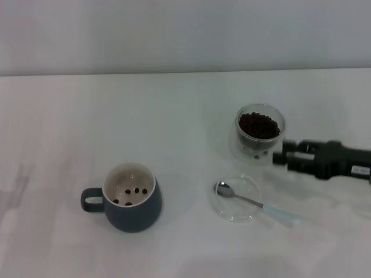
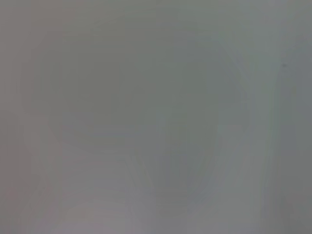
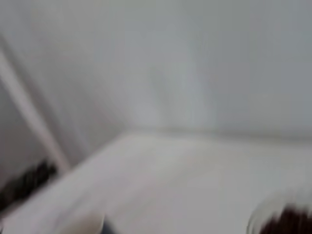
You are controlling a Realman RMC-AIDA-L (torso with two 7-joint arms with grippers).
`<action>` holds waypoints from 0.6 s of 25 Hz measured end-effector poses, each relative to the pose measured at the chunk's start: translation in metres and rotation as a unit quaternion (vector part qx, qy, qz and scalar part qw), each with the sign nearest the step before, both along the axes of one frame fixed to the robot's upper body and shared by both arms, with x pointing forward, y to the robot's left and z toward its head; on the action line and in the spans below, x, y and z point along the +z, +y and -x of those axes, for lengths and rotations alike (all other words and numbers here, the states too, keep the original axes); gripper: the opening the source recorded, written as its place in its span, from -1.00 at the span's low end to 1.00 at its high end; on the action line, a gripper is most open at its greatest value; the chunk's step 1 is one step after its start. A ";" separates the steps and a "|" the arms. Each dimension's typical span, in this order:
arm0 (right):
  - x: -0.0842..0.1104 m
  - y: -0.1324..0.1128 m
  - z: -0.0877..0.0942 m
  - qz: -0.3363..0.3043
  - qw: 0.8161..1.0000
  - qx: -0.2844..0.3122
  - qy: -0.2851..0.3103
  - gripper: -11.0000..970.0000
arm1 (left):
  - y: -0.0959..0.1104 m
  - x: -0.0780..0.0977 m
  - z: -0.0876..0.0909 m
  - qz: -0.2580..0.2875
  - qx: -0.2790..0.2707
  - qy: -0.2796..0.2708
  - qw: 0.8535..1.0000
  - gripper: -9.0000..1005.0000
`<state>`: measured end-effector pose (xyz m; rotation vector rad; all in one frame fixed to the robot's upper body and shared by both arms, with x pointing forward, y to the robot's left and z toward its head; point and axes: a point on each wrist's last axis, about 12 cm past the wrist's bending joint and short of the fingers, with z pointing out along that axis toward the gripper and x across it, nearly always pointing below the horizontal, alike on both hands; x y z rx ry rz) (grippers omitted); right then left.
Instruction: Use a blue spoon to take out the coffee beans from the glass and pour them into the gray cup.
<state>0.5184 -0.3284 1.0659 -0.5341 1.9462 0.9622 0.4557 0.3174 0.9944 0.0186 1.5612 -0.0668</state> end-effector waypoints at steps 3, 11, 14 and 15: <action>-0.002 -0.006 0.006 -0.045 0.996 -0.053 -0.063 0.14 | 0.000 0.000 0.000 0.000 0.000 0.000 1.000 0.51; -0.026 -0.017 0.035 -0.098 0.930 -0.279 -0.218 0.66 | 0.000 -0.001 0.000 0.000 0.002 0.005 1.000 0.51; -0.034 -0.017 0.049 -0.070 0.898 -0.350 -0.256 0.76 | 0.000 -0.002 -0.001 0.000 0.001 0.009 1.000 0.51; -0.039 -0.012 0.056 -0.035 0.889 -0.362 -0.277 0.79 | 0.000 -0.002 -0.001 0.000 0.001 0.009 1.000 0.51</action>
